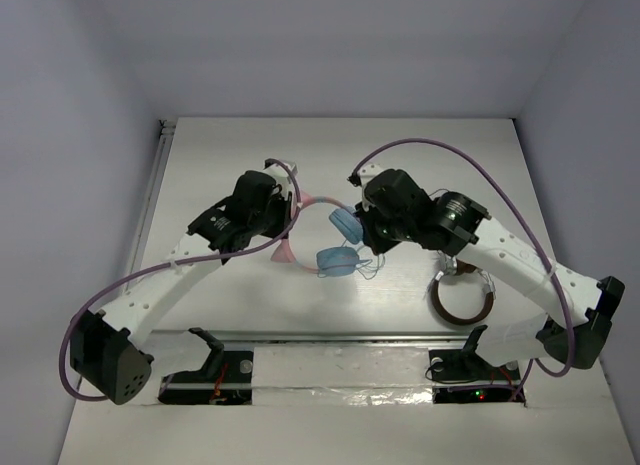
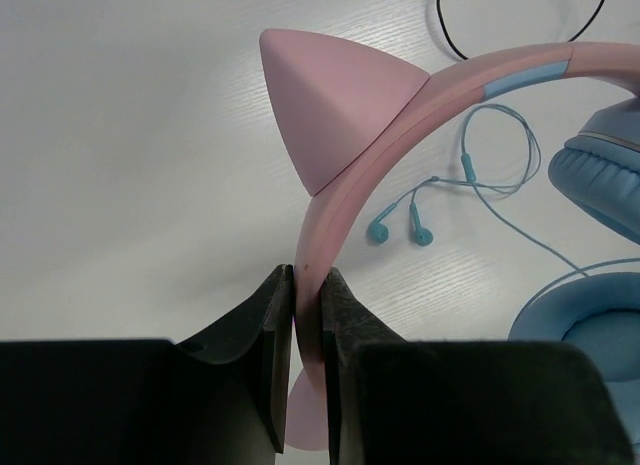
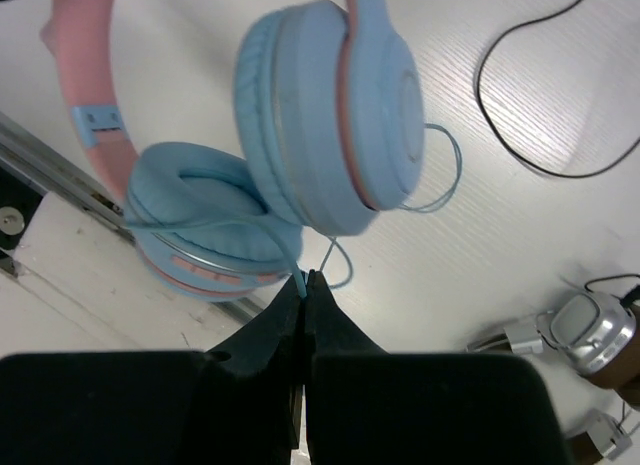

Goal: Wrap the headphones

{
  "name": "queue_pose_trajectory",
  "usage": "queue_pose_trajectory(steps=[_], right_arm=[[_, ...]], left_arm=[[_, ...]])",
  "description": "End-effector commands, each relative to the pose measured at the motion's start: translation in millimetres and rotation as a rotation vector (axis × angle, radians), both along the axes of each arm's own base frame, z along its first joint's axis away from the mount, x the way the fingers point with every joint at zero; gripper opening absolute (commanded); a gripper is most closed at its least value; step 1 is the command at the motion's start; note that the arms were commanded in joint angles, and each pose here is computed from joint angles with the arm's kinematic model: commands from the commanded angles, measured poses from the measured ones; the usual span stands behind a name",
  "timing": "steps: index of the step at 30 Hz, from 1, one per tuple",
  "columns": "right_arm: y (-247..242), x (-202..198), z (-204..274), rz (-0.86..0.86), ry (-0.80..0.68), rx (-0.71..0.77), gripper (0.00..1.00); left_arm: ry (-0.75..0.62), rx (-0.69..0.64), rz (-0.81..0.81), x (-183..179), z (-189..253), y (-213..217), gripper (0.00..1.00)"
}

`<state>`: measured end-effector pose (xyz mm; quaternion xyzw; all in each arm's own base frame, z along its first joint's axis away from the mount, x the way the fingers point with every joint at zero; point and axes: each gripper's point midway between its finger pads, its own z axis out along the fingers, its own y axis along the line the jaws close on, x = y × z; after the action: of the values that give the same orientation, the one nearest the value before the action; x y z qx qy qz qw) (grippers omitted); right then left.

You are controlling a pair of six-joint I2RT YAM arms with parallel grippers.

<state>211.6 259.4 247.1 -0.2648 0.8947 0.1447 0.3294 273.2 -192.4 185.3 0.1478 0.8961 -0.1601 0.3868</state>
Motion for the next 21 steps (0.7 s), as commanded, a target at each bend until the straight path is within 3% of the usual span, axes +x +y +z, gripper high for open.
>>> queue_pose_trajectory(steps=[1, 4, 9, 13, 21], right_arm=[[-24.8, -4.3, 7.3, -0.062, -0.031, -0.032, 0.00], [-35.9, -2.0, 8.8, -0.102, -0.057, -0.052, 0.00], [-32.4, 22.3, 45.3, -0.171, -0.196, 0.017, 0.00], [-6.2, 31.2, 69.9, -0.078, -0.272, 0.113, 0.00], [22.8, 53.3, 86.4, -0.001, -0.349, 0.109, 0.00]], left_arm=[[-0.087, -0.097, -0.068, 0.4, 42.3, -8.7, 0.00], [-0.108, -0.101, -0.057, 3.6, 52.8, 3.2, 0.00], [-0.042, -0.183, -0.239, -18.9, 47.8, -23.4, 0.00], [-0.002, -0.214, -0.309, -28.2, 42.2, -33.3, 0.00], [0.030, -0.238, -0.393, -37.7, 41.3, -50.6, 0.00]])
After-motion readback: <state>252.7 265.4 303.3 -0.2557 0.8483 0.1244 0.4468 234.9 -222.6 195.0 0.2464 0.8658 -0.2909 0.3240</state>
